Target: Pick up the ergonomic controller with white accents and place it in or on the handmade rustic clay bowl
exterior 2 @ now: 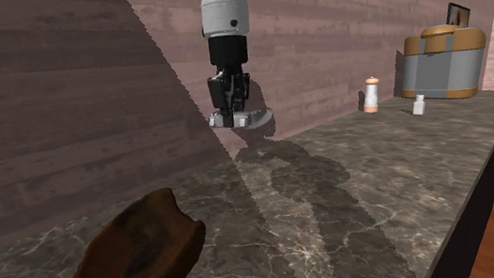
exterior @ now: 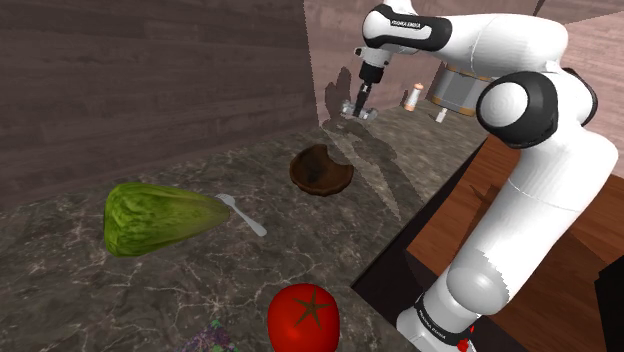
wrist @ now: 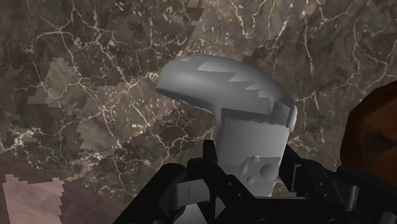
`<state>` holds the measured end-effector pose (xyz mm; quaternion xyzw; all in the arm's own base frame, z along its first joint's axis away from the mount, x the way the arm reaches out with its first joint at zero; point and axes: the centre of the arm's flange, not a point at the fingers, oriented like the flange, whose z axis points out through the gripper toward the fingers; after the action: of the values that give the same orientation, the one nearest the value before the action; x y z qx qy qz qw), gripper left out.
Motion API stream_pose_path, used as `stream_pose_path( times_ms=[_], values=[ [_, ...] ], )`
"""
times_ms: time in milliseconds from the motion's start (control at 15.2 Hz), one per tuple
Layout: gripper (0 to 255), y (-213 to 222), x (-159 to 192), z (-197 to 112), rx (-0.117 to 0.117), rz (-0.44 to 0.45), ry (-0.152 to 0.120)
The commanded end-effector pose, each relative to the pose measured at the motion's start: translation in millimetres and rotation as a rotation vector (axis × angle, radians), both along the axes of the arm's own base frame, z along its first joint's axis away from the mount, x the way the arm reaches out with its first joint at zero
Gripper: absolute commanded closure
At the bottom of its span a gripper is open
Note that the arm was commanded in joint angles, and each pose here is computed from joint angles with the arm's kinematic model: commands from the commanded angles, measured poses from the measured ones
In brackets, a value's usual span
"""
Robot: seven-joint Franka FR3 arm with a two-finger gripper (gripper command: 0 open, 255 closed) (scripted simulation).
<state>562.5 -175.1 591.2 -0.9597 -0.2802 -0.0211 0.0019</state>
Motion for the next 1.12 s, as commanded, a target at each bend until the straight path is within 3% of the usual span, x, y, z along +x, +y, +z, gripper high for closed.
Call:
stream_pose_path(
  times_ms=[0,1056],
  values=[
    [255,12.4,-5.3,3.4,0.000,0.000,0.000],
    [255,205.3,-91.3,6.5,0.000,0.000,0.000]
  ],
)
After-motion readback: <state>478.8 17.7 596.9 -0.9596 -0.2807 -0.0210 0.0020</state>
